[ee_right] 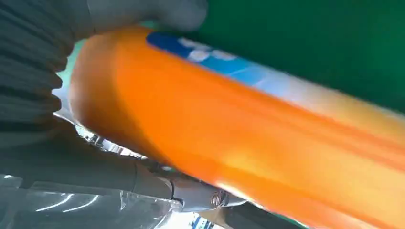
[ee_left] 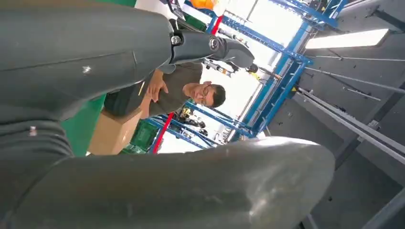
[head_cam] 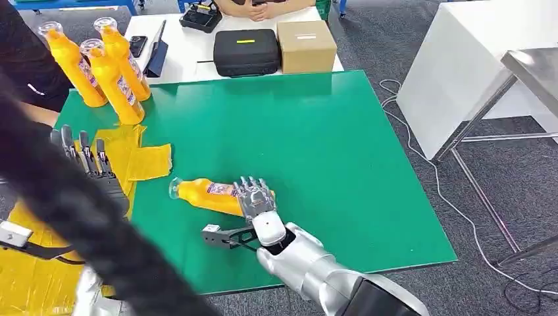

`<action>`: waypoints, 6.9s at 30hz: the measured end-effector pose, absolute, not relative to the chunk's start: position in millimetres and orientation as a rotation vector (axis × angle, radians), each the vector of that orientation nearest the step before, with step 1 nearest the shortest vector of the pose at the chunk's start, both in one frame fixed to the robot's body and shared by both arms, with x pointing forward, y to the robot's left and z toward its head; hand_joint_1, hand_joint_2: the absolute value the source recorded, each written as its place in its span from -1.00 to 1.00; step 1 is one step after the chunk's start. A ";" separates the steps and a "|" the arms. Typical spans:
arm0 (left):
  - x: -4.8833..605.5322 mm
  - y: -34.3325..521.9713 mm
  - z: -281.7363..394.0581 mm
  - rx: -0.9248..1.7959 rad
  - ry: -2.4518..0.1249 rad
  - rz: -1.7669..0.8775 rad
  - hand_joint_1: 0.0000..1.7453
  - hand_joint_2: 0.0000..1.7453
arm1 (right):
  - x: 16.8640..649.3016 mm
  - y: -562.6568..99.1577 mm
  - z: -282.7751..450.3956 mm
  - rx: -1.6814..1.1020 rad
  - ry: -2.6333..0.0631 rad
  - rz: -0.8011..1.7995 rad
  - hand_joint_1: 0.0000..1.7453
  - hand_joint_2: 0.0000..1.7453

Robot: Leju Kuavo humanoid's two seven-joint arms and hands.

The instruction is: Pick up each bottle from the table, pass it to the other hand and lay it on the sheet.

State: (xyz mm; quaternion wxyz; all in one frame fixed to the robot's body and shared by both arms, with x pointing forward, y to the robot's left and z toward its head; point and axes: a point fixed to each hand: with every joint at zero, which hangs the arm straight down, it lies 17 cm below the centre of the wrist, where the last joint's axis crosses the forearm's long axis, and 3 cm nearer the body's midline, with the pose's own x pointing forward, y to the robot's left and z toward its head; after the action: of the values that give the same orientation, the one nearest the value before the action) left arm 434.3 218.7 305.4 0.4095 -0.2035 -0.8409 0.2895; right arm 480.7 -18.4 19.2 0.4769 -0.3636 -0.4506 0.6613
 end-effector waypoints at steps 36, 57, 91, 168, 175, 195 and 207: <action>477.9 189.9 185.7 -0.373 -1.801 0.399 -1.00 1.00 | 511.0 -42.2 82.3 -0.755 -1.359 1.247 1.00 1.00; 483.6 192.0 171.9 -0.379 -1.734 0.415 -1.00 1.00 | 492.5 -11.8 198.5 -0.711 -1.703 1.045 1.00 1.00; 449.4 171.5 192.5 -0.804 -1.656 0.479 -1.00 1.00 | 428.5 100.1 182.5 -0.658 -1.742 1.417 1.00 1.00; 440.0 266.3 176.8 -0.205 -1.837 0.547 1.00 1.00 | 486.0 -74.3 153.9 -0.886 -1.618 1.007 -1.00 -1.00; 440.4 285.0 181.9 -0.039 -1.886 0.498 1.00 1.00 | 488.5 -95.2 154.3 -0.904 -1.611 0.971 -1.00 -1.00; 476.2 375.7 255.0 1.196 -2.038 -0.091 1.00 1.00 | 502.4 -102.5 157.9 -0.792 -1.660 0.963 -1.00 -1.00; 502.4 375.1 239.4 1.156 -1.996 -0.099 -1.00 -1.00 | 504.5 -101.0 151.7 -0.736 -1.648 0.971 -1.00 -1.00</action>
State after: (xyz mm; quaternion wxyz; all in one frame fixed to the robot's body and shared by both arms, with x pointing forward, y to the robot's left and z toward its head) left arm 502.4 375.1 239.4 0.4045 0.4578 -0.7908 -0.0393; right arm 504.5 -101.0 151.7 0.5193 -0.3071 -0.6870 0.4051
